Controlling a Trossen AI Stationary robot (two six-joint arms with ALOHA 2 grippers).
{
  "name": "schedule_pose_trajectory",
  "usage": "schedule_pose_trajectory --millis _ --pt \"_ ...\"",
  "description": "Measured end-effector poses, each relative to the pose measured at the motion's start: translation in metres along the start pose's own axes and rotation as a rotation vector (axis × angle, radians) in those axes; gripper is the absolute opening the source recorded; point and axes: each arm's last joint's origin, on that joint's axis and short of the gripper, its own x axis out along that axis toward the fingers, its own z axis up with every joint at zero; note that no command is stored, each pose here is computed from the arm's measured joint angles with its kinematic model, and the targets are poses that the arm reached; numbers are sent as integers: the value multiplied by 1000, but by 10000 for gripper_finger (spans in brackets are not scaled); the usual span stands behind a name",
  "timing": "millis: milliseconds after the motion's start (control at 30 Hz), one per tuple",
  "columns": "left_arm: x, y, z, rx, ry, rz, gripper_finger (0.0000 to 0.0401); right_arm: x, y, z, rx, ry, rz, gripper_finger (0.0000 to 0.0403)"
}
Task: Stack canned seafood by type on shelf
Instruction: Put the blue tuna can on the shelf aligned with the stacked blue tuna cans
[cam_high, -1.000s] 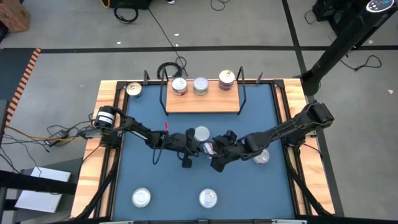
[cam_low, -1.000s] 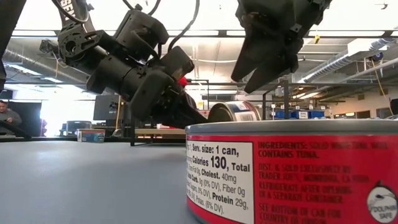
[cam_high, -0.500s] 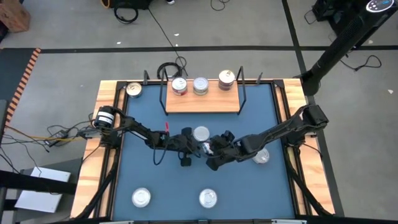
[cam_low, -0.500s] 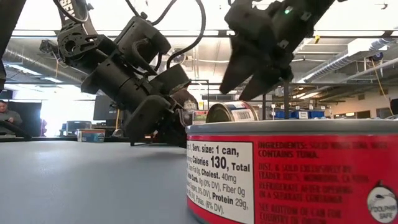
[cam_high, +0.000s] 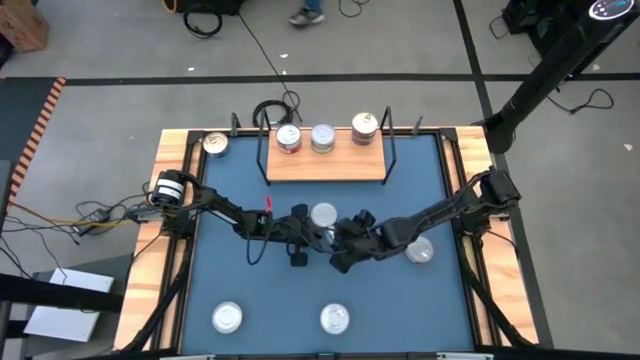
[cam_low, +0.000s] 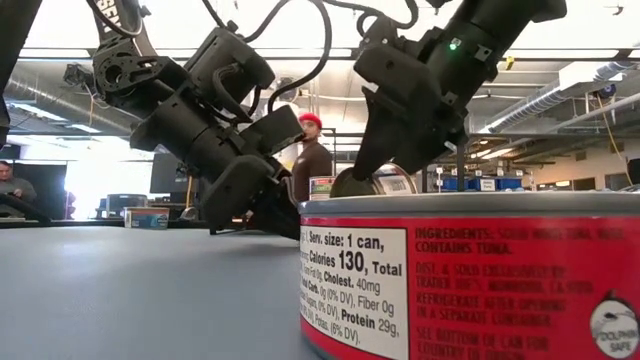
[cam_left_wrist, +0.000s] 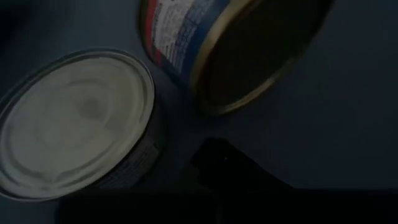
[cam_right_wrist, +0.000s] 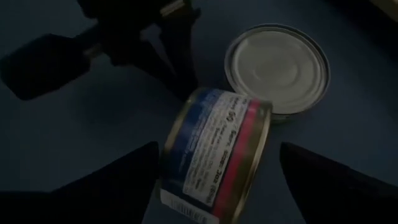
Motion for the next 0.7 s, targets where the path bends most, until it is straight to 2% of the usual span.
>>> schedule_pose_trajectory --millis 300,433,600,700 --pt "0 0 0 -2 1 -2 5 2 -5 -1 -29 45 -21 342" --pt "0 0 0 -2 2 -2 5 2 -5 -2 -55 79 17 340" --pt "0 0 -1 -2 -2 -3 5 1 -4 -1 -91 91 44 325" --pt "-4 0 -7 -11 -54 -13 5 1 -4 -1 -113 87 42 310"
